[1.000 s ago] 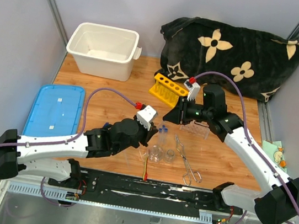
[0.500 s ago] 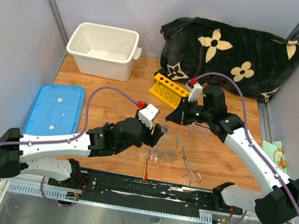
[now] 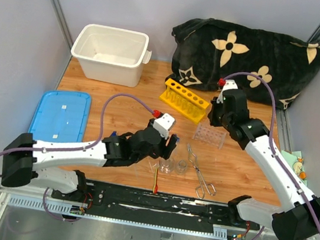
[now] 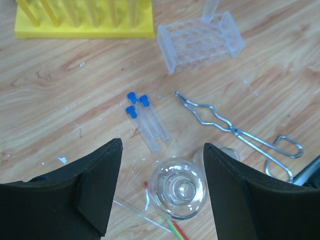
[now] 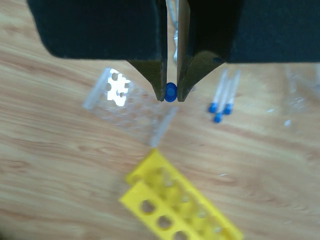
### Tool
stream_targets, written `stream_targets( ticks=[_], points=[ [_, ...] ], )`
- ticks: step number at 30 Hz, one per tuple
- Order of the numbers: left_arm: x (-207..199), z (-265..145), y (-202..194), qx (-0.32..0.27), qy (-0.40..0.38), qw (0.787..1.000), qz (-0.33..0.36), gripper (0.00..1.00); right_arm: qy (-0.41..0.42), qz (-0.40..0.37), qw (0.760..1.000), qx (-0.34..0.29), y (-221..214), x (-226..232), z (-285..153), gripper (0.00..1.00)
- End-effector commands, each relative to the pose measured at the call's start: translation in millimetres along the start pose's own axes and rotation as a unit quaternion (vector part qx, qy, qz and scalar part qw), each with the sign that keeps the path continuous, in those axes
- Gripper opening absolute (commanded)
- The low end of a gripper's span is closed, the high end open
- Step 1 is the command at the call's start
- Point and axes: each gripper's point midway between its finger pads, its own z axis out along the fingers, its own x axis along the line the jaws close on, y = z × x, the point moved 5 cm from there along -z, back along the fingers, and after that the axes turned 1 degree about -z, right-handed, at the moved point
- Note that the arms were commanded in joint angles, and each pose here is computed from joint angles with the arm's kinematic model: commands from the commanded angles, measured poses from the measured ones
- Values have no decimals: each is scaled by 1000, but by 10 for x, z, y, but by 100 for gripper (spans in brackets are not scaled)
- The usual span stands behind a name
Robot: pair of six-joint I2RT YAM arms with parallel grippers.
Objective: Organize the chemistry lab equipment
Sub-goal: Insert the test tube into the slot of the test tube rack.
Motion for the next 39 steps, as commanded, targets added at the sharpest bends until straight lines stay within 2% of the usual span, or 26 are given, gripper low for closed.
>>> stream_targets(
  ticks=[1, 8, 18, 39],
  points=[
    [-8, 178, -155, 41, 42, 998, 6, 70, -166, -31, 985, -44, 106, -497, -63, 1],
    [145, 474, -450, 100, 87, 991, -11, 75, -217, -34, 971, -95, -49, -694, 58, 1],
    [345, 584, -735, 145, 109, 983, -6, 73, -197, -26, 976, -90, -147, -694, 327, 1],
    [330, 591, -665, 139, 107, 985, -3, 71, -162, 5, 985, -55, -434, -702, 623, 1]
  ],
)
